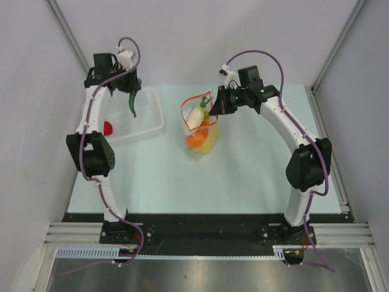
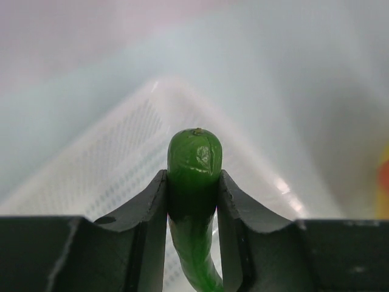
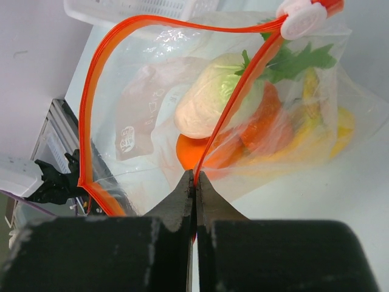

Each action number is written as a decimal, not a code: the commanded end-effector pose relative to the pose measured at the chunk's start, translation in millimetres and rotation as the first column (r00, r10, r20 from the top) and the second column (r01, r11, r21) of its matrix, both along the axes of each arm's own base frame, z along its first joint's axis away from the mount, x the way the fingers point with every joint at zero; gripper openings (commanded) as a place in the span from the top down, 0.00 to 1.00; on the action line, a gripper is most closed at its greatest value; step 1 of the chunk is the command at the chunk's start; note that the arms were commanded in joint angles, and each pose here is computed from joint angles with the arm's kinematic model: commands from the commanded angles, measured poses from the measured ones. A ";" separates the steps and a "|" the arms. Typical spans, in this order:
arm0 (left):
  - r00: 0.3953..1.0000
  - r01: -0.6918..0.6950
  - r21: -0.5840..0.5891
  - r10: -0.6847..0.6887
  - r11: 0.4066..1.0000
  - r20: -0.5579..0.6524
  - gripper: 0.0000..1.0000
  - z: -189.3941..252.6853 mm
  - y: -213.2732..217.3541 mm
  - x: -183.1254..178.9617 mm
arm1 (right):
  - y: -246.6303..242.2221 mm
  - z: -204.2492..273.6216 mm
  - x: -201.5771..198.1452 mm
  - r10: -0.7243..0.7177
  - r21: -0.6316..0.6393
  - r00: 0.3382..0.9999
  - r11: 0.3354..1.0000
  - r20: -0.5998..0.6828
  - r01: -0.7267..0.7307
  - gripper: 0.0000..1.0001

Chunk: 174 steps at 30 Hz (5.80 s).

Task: Place the food in the zip-top bag and seal the zipper
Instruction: Pick up the fake vegetable from the bin, then place the fake vegetable in the zipper food storage bag, then pick up the fake fruit from the bin, then place the fake fruit in the zipper food storage bag.

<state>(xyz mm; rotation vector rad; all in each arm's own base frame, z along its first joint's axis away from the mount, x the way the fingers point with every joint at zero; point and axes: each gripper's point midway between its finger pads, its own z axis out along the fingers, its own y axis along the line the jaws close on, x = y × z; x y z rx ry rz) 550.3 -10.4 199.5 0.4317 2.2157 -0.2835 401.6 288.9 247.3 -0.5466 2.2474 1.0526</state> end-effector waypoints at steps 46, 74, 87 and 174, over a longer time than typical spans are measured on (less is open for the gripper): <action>0.957 0.171 -0.209 -0.112 0.963 0.266 0.00 131.7 -120.3 -112.3 | -6.5 38.6 -12.6 0.026 0.019 0.990 0.999 0.138 -0.029 1.00; 0.812 -0.487 0.146 0.507 0.861 -0.290 0.00 -119.4 140.2 -61.1 | -3.1 26.6 -12.2 0.024 -0.009 0.992 1.000 0.122 -0.023 1.00; 0.788 -0.491 0.258 0.551 0.832 -0.277 0.08 -139.0 159.8 -62.0 | -0.2 25.9 -6.8 0.021 -0.004 0.993 1.000 0.118 -0.020 1.00; 0.878 -0.477 -0.041 0.478 0.878 0.022 0.05 49.2 -4.5 -27.0 | -32.5 28.8 -8.0 0.002 -0.009 0.991 1.000 0.133 -0.001 1.00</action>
